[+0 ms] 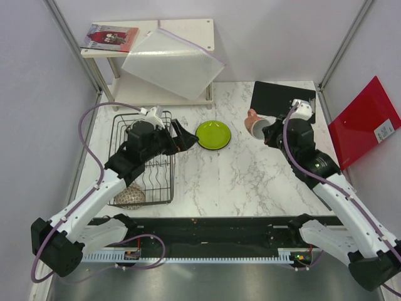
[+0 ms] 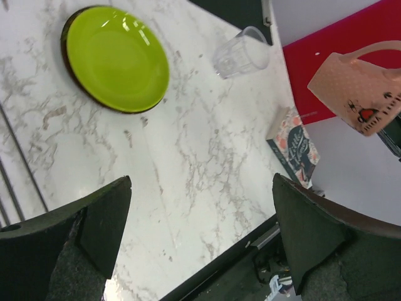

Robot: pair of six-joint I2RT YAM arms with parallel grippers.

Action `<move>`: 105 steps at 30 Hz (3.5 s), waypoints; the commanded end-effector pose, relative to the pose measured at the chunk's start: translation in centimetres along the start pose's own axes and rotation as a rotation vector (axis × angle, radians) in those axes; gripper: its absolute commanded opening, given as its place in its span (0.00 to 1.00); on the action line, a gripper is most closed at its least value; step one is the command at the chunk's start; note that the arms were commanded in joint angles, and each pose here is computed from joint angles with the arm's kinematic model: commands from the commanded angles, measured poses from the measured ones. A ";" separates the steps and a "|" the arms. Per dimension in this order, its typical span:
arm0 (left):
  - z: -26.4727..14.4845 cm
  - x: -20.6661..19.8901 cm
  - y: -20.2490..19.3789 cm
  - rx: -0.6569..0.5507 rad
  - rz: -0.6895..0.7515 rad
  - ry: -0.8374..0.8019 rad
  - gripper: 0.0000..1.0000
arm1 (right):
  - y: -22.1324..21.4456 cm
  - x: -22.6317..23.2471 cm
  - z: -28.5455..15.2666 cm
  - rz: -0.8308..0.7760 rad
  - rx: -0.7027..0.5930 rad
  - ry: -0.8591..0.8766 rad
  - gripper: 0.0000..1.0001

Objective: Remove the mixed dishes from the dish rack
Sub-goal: Place the cup at the center of the board, then pick up the cup from the dish rack.

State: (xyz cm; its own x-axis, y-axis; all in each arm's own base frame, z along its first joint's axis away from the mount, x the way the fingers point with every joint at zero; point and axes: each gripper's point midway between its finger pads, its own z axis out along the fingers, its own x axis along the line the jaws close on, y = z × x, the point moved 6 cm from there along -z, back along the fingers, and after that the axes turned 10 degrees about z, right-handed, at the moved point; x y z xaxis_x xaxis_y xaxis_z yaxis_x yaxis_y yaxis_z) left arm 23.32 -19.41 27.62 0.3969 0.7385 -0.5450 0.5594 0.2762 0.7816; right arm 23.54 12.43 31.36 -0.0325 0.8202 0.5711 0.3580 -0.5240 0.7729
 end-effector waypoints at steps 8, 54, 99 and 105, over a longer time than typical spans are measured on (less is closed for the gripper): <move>-0.5 1.5 -1.3 0.089 -0.024 0.121 0.99 | 0.3 -11.0 3.4 0.206 0.003 -0.538 0.00; 0.5 3.2 -6.6 0.289 -0.145 0.129 0.98 | 2.2 -25.3 17.1 0.400 0.303 -0.960 0.00; -2.6 12.5 3.8 0.083 0.170 0.795 0.99 | -5.0 3.1 2.7 -0.064 0.175 0.450 0.77; -2.2 17.4 4.6 0.070 0.024 0.969 1.00 | -7.1 2.9 1.1 -0.096 0.246 0.556 0.77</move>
State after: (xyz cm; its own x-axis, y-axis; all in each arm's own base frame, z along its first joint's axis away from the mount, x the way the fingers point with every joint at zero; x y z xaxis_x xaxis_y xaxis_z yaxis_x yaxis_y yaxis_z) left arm 30.18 -6.35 22.86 -0.2294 0.9696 -0.0853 0.6216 0.2133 0.7537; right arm 22.55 17.96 25.98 -0.4063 0.6442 0.6480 0.5810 -0.3652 0.7274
